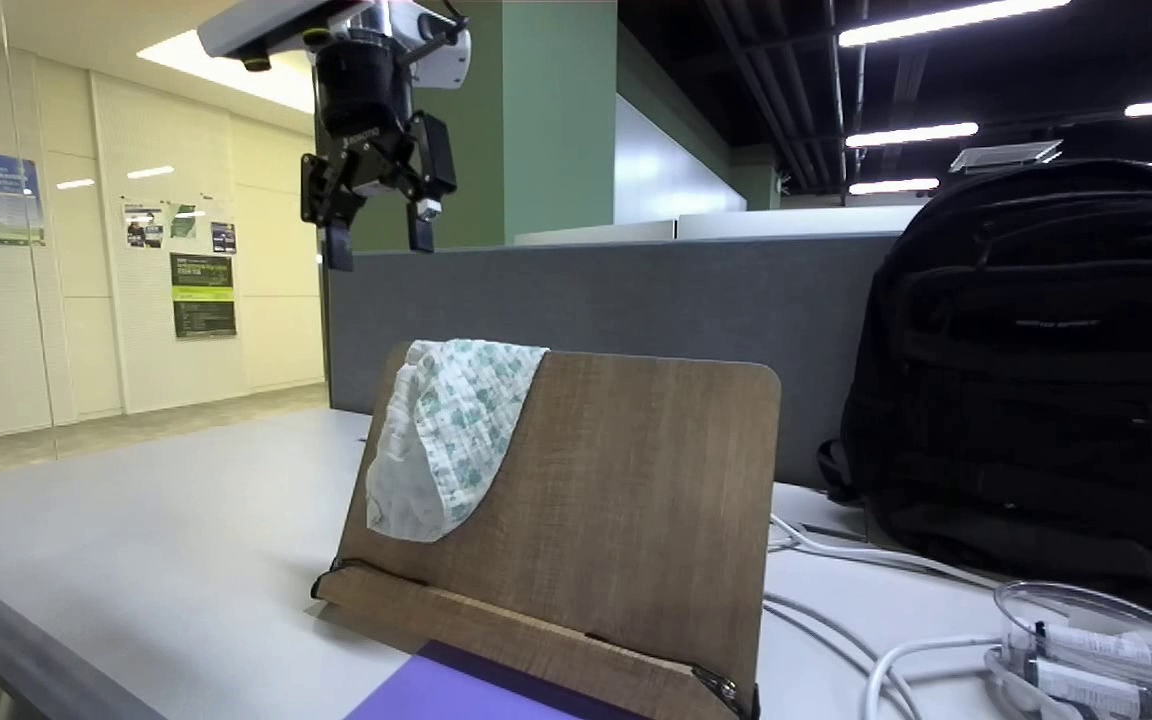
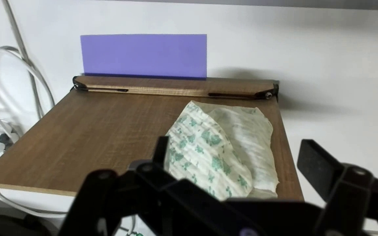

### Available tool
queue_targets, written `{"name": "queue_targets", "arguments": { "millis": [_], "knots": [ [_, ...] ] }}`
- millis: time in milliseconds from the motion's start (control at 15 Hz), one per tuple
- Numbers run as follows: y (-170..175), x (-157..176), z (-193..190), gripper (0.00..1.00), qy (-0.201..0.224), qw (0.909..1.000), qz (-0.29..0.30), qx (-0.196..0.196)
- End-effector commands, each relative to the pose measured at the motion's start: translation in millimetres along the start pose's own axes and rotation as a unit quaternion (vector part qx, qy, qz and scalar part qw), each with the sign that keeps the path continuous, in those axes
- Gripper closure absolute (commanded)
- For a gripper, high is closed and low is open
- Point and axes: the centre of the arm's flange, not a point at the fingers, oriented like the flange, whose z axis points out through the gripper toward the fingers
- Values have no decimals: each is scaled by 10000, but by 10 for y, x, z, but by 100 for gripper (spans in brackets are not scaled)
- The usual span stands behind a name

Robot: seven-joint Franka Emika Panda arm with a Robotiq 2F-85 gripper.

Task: Put the cloth on the table

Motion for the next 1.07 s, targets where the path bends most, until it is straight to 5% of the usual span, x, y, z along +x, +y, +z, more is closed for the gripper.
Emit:
{"name": "queue_targets", "arguments": {
  "millis": [0, 800, 867, 1000],
  "knots": [
    [115, 194, 100, 0, 17, 9997, -196, -136],
    [86, 732, 684, 0, 296, 9995, -51, -30],
    [57, 760, 728, 25, 298, 9995, -84, -27],
    [-2, 803, 799, 32, 287, 9995, -132, -2]
  ]
}}
